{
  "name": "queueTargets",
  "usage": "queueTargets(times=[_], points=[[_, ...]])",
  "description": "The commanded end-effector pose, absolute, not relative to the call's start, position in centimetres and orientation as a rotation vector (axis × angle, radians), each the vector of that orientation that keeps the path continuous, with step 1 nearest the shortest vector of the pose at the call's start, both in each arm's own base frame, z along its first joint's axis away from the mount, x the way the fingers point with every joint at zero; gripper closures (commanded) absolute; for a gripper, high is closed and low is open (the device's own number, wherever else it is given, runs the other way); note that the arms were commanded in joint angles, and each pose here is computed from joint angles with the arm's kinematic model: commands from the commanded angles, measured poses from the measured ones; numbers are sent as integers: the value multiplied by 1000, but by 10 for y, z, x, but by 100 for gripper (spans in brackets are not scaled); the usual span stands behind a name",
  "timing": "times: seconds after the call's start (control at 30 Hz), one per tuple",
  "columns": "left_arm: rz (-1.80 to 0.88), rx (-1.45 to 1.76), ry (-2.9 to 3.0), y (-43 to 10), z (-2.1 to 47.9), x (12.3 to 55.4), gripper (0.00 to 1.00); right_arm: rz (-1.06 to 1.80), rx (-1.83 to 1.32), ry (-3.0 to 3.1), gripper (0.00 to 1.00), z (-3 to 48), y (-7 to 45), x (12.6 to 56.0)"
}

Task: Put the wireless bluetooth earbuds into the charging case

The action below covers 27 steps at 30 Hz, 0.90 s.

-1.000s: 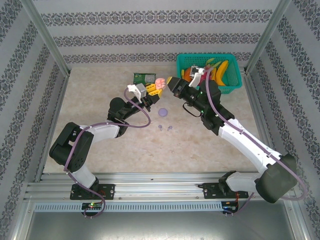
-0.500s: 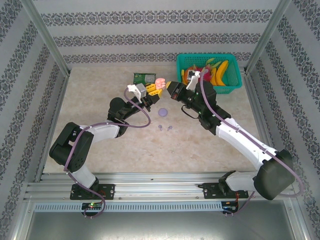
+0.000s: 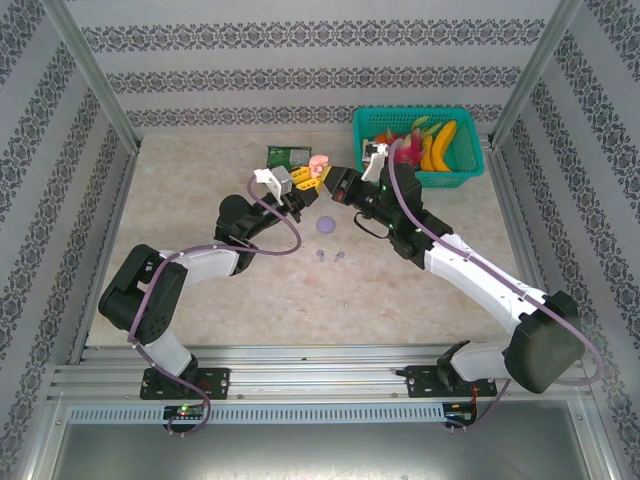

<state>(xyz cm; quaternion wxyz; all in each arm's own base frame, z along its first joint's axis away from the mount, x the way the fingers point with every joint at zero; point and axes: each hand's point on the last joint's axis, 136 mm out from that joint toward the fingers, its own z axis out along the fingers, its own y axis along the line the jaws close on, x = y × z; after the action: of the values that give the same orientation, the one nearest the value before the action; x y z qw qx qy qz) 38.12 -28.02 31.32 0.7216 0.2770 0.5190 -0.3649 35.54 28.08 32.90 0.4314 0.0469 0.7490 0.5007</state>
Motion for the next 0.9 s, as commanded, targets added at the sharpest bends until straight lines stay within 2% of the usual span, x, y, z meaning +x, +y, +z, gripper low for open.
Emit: queueTargets(times=[0.0, 0.27, 0.5, 0.87], points=[[-829, 644, 1047, -285, 334, 364, 100, 1299, 81, 1839, 99, 345, 295, 353], [-831, 645, 1049, -285, 334, 364, 100, 1307, 82, 1831, 99, 350, 297, 356], [-826, 678, 1074, -287, 322, 361, 100, 1258, 89, 1779, 98, 378, 265, 345], [-892, 838, 1122, -300, 298, 341, 100, 1144, 64, 1913, 94, 372, 236, 380]])
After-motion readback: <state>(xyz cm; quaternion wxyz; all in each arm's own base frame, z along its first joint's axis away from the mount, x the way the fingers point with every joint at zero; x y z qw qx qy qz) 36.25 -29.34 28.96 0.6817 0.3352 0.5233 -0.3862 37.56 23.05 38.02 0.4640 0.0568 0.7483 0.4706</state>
